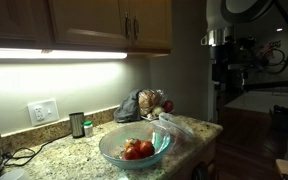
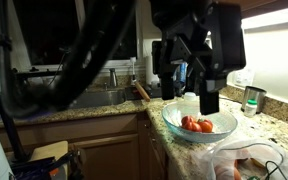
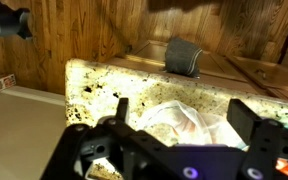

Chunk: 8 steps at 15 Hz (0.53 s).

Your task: Move a peach from the bag to the bowl

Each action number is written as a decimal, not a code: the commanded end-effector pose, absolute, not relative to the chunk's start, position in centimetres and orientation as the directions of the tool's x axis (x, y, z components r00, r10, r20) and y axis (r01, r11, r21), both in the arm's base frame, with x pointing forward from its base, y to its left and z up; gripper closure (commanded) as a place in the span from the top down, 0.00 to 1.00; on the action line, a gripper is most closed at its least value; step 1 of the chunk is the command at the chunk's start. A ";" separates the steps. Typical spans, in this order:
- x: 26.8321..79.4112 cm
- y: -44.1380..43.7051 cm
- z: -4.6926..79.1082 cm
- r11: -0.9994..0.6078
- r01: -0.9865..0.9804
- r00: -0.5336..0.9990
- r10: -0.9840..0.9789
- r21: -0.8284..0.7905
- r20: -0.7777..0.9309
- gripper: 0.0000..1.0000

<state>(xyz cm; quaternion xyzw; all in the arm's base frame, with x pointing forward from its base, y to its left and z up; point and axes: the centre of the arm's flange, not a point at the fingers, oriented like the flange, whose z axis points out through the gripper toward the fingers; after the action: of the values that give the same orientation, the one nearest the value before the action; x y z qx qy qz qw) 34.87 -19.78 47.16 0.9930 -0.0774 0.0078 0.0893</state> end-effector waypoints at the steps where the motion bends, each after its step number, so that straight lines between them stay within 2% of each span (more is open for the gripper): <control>1: 35.1 -20.0 46.6 -0.970 -0.164 0.986 -0.163 0.181 0.025 1.00; 8: 36.2 -20.1 45.5 -0.970 -0.157 0.988 -0.155 0.185 0.024 1.00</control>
<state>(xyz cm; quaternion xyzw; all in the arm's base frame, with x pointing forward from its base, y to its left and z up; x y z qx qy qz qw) 35.57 -20.16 46.17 0.9922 -0.0837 0.0019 0.0922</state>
